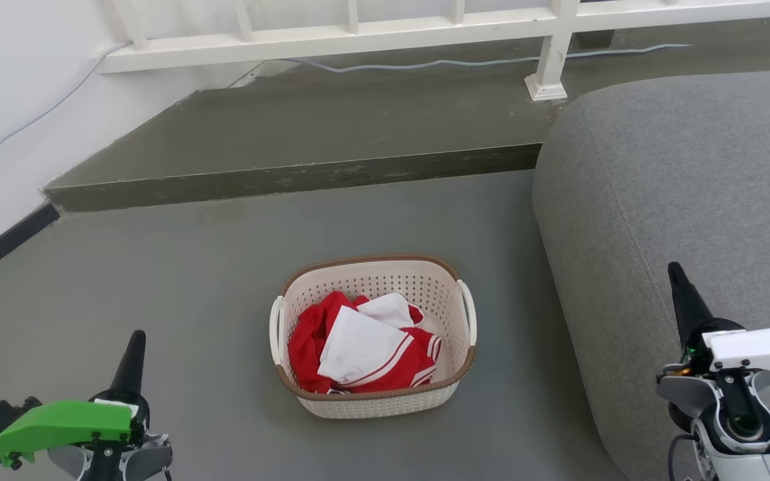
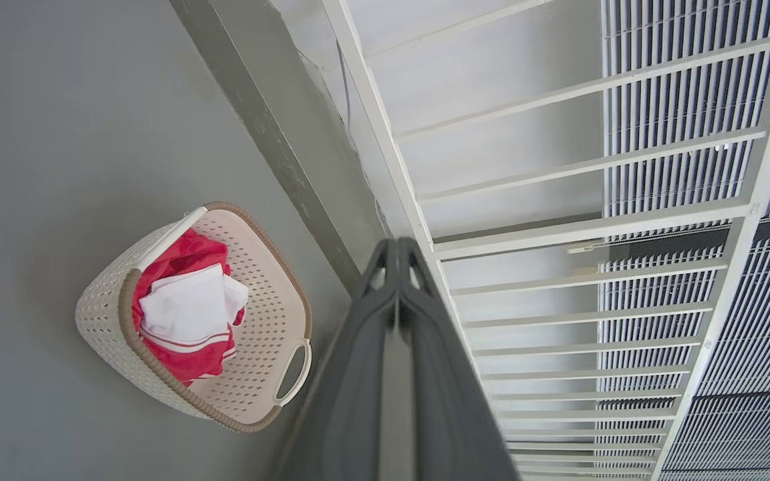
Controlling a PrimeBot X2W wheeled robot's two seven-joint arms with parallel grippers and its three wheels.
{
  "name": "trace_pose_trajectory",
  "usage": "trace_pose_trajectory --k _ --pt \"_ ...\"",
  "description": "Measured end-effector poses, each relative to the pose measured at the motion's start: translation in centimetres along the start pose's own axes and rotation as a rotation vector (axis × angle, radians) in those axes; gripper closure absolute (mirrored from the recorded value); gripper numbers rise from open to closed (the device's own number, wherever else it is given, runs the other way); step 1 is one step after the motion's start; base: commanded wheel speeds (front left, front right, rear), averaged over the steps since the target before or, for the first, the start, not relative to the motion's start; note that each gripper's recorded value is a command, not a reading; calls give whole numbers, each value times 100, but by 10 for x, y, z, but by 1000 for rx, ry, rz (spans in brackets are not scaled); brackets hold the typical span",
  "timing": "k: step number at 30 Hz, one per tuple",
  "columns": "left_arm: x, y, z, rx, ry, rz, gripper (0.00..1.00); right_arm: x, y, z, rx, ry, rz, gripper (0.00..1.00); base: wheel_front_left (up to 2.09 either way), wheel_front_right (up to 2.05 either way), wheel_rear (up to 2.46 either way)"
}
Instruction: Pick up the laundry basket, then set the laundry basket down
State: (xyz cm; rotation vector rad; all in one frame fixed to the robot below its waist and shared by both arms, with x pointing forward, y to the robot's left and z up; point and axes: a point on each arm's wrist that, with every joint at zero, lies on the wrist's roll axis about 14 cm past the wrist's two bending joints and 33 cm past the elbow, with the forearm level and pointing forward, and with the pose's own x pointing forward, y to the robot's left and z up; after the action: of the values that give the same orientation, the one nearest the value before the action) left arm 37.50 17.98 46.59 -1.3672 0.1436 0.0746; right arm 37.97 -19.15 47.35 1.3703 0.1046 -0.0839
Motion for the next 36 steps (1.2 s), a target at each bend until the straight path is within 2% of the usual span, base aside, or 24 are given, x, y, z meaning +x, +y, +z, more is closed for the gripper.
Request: trace_pose_trajectory --k 18,36 --pt "-2 -8 11 -210 -12 -48 100 -1 6 16 206 -32 37 100 0 0 0" --pt "-2 -8 10 -210 -12 -49 100 -1 6 15 209 -33 37 100 0 0 0"
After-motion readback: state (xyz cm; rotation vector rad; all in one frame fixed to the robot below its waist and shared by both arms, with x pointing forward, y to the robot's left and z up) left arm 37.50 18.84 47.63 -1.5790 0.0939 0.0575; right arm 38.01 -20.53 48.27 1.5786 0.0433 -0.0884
